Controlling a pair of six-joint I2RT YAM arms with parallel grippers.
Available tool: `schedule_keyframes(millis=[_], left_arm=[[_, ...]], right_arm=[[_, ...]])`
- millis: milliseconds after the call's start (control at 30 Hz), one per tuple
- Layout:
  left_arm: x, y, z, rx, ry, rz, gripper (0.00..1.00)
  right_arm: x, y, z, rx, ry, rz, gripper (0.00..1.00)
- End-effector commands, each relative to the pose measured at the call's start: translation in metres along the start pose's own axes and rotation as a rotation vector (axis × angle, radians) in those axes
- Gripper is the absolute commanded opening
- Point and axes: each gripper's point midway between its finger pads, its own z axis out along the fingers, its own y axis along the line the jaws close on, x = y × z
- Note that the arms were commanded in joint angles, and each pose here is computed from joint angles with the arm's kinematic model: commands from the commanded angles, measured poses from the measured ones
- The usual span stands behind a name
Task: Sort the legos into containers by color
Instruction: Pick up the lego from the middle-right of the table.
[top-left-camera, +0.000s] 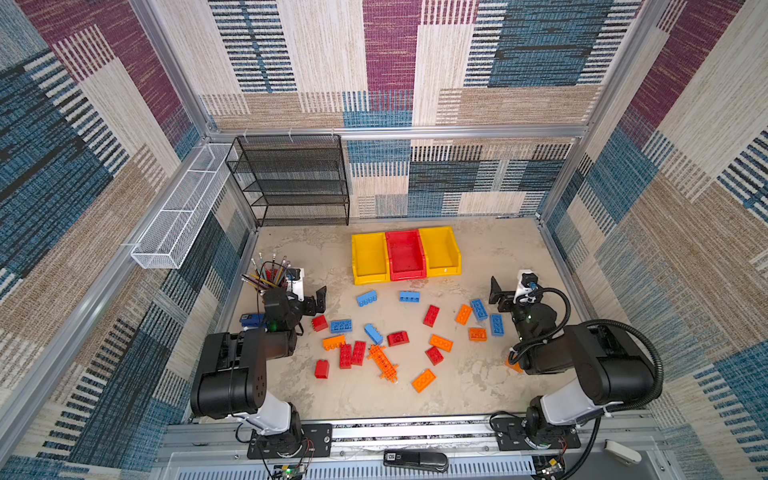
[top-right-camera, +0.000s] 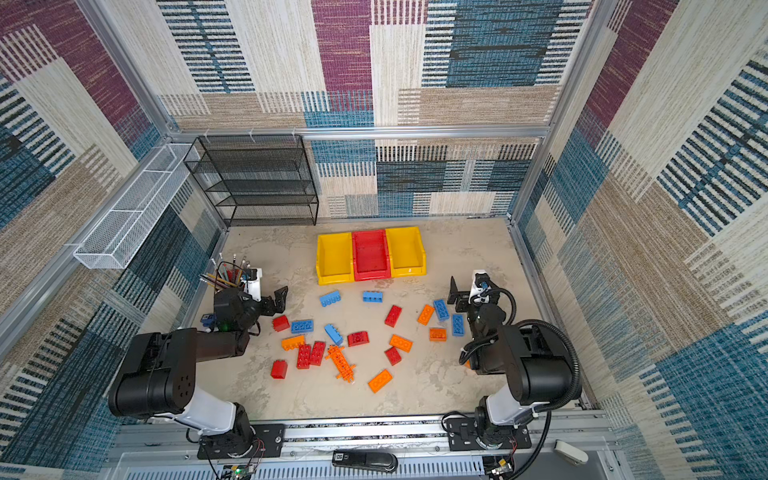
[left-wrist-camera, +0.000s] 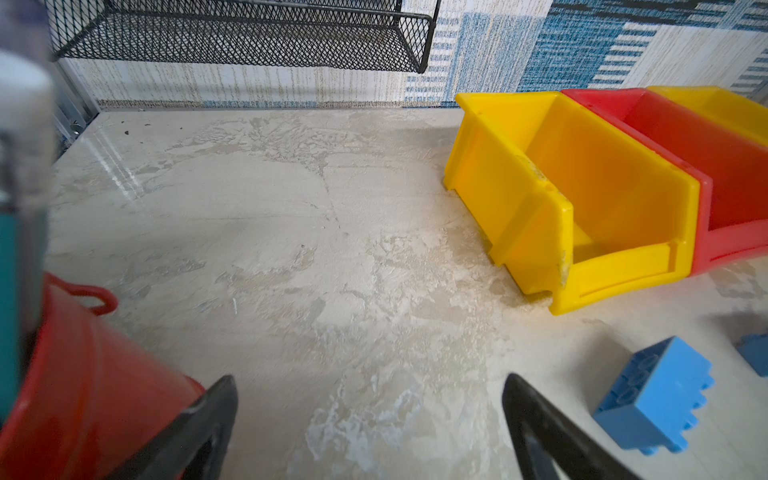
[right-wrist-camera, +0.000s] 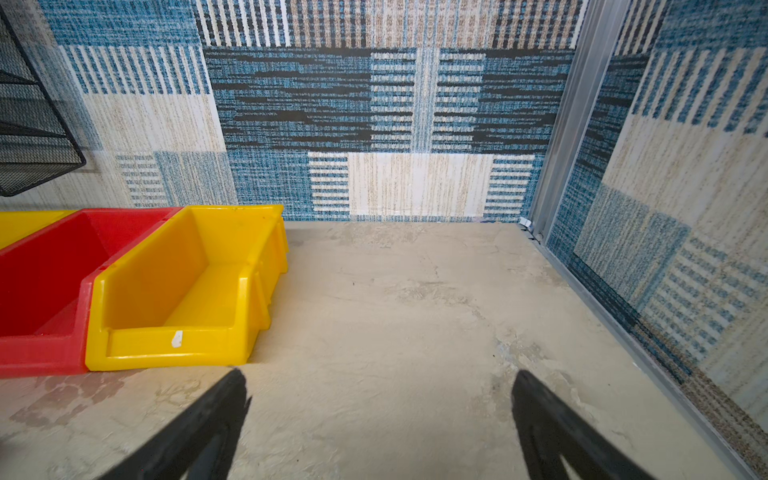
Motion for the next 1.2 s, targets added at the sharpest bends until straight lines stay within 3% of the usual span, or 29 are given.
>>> schedule_keyframes(millis=[0,400,567,733,800,933,1167], left_arm=[[-0.007,-0.001,0.0,0.008,-0.026,-0.005,0.97],[-0.054,-0.007,-0.035,-0.024,-0.095,0.002,0.94],[-0.092,-0.016,-0.055,-0.034,-0.205,-0.05,0.95],[-0.102,-0.049,-0.05,0.055,-0.149,-0.126,0.93],[-0.103,-0.069,-0.051,0.089,-0.117,-0.102,0.92],[-0.102,-0.094,-0.056,0.09,-0.089,-0.046,0.92],[-0.085,-0.159,-0.057,0.154,0.042,0.077,0.92]], right_arm=[[-0.014,-0.011,-0.004,0.063,-0.051,0.033,0.99],[-0.077,-0.03,-0.016,0.172,-0.125,0.114,0.99],[-0.09,-0.036,0.005,0.217,-0.01,0.168,0.99],[-0.091,-0.028,0.012,0.196,0.093,0.315,0.99],[-0.085,-0.013,0.018,0.14,0.161,0.333,0.99],[-0.069,0.019,0.027,0.096,0.31,0.26,0.99],[-0.055,0.067,0.023,-0.015,0.441,0.169,0.99]])
